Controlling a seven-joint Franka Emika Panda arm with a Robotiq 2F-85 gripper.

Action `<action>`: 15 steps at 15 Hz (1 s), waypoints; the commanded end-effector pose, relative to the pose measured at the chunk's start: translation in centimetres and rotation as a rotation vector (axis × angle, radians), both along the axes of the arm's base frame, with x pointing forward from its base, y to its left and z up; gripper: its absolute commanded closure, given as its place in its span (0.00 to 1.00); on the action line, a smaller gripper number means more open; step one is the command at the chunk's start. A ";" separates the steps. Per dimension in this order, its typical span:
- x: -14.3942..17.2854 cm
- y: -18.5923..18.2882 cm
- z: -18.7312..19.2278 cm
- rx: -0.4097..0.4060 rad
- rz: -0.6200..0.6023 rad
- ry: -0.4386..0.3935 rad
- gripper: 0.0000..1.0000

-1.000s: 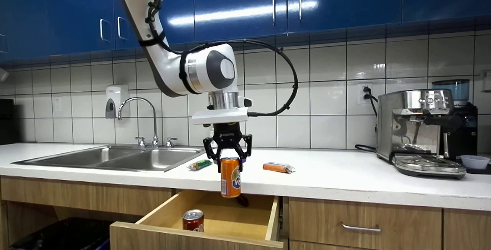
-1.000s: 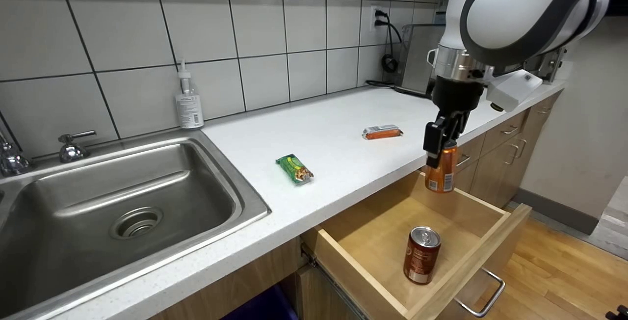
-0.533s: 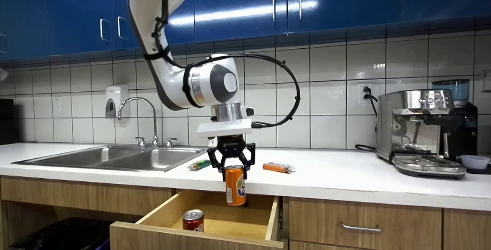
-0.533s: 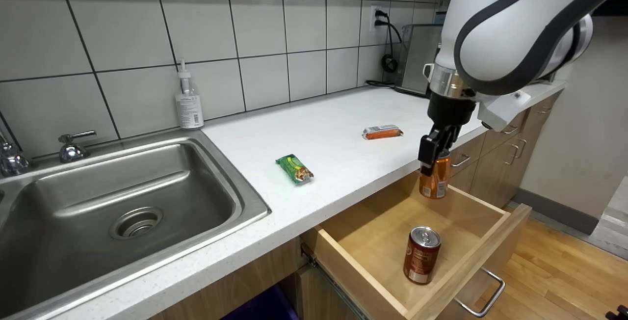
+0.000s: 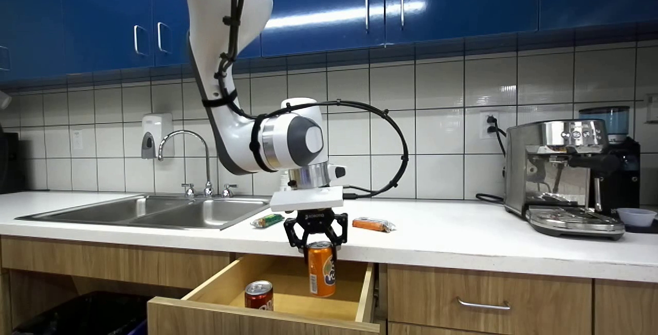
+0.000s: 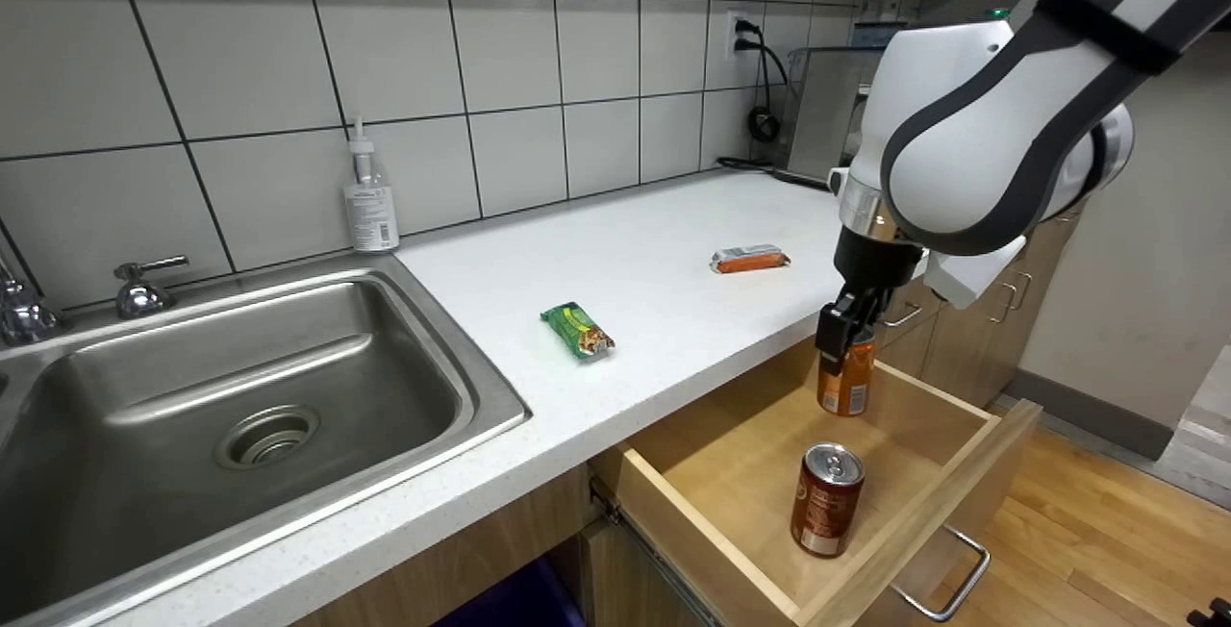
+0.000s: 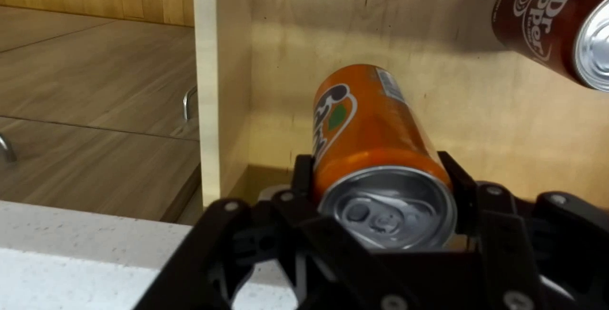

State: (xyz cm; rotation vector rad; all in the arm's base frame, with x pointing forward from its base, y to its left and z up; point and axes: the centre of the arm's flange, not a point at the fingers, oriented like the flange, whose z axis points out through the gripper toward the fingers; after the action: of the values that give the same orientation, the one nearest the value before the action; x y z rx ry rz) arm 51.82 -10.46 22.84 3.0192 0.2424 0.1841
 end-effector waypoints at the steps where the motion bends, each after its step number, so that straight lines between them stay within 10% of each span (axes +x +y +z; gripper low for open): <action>1: -0.1 -0.5 -1.2 -0.008 0.015 -0.021 0.62; 15: -1.6 0.4 -5.7 -0.013 0.040 -0.018 0.62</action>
State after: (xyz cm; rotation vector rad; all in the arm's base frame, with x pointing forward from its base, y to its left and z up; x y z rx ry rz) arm 50.48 -10.09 17.32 3.0179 0.2752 0.1760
